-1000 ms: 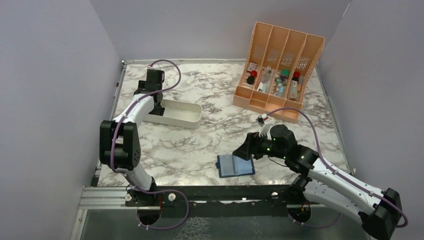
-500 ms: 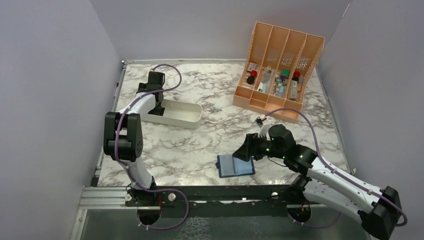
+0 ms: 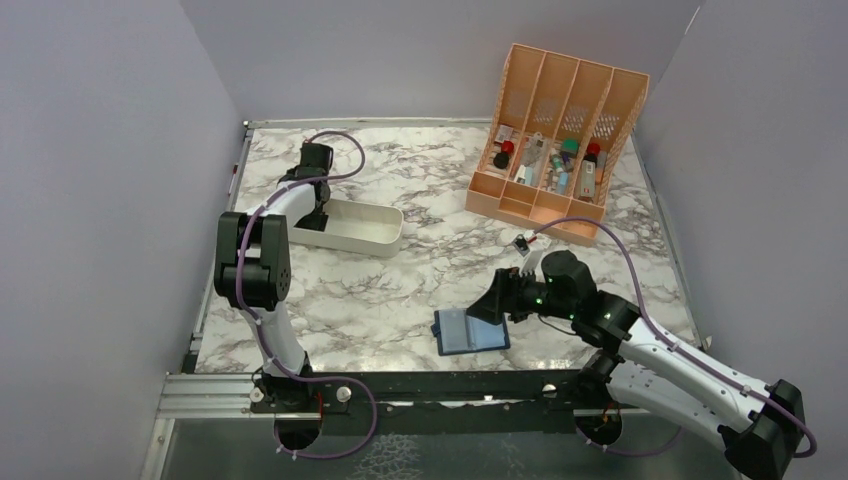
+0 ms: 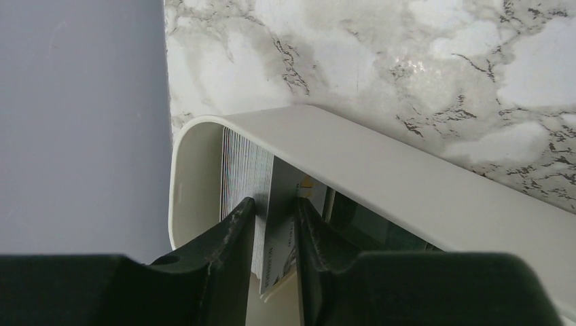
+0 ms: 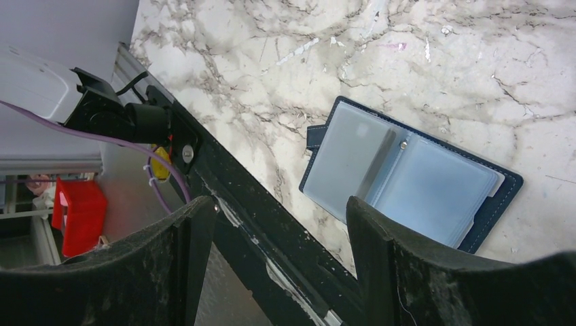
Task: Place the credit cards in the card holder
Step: Pick up the credit card from the storage box.
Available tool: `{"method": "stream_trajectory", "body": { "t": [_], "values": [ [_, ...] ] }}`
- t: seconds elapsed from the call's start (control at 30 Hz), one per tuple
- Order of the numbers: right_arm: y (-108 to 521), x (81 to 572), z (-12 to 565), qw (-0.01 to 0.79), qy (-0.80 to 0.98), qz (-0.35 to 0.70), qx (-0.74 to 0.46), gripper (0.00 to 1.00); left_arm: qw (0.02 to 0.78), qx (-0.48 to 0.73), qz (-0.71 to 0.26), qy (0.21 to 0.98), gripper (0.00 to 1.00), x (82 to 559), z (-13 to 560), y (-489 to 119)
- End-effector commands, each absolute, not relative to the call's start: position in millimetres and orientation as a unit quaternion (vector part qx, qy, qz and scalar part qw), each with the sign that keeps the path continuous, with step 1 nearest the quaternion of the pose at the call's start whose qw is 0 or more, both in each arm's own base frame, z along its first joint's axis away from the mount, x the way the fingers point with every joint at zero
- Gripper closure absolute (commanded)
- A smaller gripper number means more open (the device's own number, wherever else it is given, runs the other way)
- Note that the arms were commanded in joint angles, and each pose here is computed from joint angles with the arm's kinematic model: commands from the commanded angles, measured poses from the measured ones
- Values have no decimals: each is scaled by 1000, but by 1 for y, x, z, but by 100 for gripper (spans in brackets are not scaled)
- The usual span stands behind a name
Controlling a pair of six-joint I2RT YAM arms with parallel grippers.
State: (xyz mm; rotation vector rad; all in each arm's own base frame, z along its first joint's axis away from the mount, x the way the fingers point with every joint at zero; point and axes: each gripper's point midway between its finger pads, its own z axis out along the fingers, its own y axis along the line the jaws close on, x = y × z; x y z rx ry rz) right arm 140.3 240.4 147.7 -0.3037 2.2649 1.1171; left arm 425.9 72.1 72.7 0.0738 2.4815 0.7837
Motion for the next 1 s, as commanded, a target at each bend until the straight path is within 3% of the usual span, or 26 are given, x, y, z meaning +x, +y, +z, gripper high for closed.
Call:
{"method": "stream_trajectory", "body": {
  "t": [0.0,0.27,0.63,0.97],
  "values": [
    [241,135,144,284,852,424,-119,24,282,25,293,913,72,435,88,74],
    [242,135,146,282,852,423,-126,24,281,27,298,912,75,437,96,72],
    [244,134,143,278,851,428,-123,24,284,43,272,918,99,437,112,46],
    [249,132,149,271,844,445,-122,24,301,43,193,933,100,419,132,-1]
  ]
}}
